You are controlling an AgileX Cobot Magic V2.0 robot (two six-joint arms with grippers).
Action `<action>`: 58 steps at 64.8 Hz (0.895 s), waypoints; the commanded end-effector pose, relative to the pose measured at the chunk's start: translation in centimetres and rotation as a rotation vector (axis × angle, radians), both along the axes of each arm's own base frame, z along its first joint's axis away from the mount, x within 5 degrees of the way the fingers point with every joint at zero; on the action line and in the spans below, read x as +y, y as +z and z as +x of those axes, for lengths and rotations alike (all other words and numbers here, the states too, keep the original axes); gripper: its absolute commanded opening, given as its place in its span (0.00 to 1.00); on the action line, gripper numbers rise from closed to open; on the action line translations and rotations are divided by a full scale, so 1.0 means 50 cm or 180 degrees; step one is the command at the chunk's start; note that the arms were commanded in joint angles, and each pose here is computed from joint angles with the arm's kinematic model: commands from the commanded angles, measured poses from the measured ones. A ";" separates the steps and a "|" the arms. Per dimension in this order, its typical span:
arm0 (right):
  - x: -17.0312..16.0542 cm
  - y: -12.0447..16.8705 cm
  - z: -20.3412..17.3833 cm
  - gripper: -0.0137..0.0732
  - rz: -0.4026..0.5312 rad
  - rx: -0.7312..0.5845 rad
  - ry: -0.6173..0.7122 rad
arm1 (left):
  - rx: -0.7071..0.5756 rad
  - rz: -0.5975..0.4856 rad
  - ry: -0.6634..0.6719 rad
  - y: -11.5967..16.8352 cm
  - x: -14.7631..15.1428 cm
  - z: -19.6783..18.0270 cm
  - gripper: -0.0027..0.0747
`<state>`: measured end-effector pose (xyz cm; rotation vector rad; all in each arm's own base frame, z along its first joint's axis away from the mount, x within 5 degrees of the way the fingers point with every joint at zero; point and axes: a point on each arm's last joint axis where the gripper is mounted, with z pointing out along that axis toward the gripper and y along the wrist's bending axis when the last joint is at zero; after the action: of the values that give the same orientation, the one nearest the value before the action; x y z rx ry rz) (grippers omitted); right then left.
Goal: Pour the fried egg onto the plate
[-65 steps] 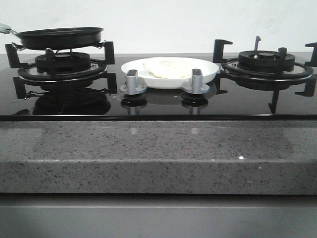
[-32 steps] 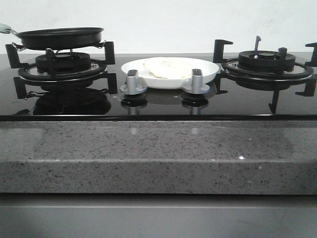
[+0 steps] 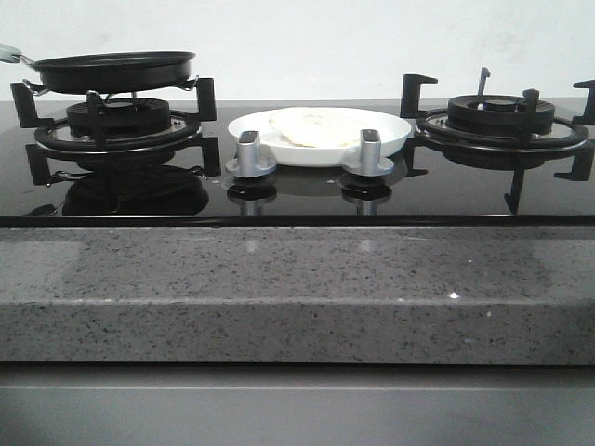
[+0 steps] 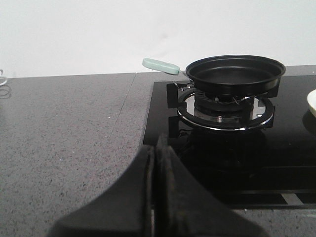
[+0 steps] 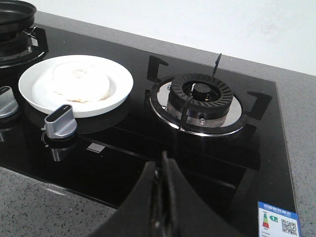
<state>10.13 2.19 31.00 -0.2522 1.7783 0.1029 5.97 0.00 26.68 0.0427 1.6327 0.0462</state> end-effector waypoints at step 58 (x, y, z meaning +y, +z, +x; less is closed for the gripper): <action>0.000 0.035 0.001 0.09 0.0028 -0.0358 -0.0001 | -0.0202 -0.0296 -0.0126 -0.130 -0.005 -0.009 0.01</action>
<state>10.13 2.19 31.02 -0.2520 1.7762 0.1030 5.58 -0.28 19.42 0.0202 1.6720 -0.0404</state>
